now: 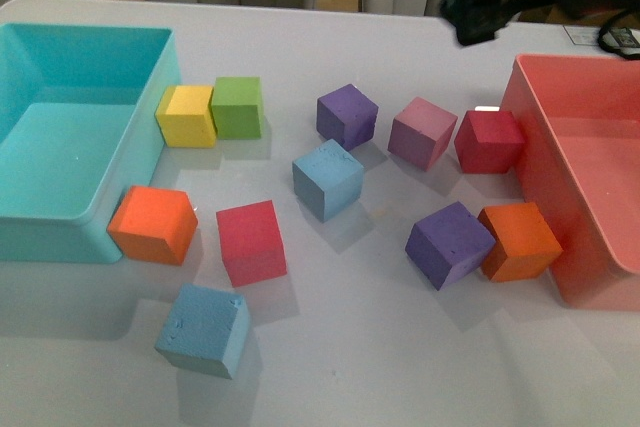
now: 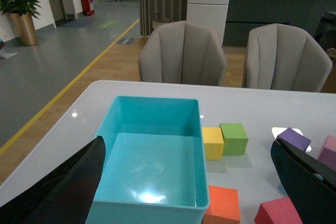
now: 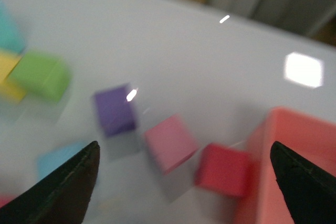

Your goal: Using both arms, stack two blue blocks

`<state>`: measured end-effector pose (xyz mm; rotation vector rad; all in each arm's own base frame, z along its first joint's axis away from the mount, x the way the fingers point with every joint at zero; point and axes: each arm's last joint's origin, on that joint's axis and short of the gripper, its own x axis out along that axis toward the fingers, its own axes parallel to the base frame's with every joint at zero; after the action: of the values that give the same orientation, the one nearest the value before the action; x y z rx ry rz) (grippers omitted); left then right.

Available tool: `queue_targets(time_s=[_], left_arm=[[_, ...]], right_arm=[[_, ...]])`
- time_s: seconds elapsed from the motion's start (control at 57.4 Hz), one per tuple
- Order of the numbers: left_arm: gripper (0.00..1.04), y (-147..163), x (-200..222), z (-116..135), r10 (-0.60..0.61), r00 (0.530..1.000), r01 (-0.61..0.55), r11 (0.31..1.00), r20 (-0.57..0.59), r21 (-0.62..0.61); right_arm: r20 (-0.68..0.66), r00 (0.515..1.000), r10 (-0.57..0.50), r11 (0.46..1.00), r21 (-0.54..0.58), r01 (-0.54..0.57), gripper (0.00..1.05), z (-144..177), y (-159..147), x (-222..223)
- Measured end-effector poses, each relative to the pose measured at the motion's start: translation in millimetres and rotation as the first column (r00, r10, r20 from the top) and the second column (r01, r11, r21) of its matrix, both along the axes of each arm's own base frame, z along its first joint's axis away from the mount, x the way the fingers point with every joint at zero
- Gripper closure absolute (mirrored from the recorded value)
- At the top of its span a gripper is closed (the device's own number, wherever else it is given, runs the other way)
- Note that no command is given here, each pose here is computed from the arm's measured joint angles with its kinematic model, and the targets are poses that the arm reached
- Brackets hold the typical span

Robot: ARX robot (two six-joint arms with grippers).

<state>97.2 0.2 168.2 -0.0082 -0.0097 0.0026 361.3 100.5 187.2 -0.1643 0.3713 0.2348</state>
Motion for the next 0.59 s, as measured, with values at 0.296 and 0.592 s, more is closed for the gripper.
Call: queue_targets(time_s=[0.296,0.592], left_arm=[[0.09,0.0,0.0,0.0,0.000,1.000,0.000,1.000,0.000,0.000],[0.09,0.0,0.0,0.0,0.000,1.000,0.000,1.000,0.000,0.000]], right_arm=[[0.341,0.908,-0.244,0.964,0.186,0.189,0.66,-0.5,-54.2,-89.6],[0.333,0.909,-0.250,0.963,0.188,0.195,1.03,-12.7,-80.2,-149.0]])
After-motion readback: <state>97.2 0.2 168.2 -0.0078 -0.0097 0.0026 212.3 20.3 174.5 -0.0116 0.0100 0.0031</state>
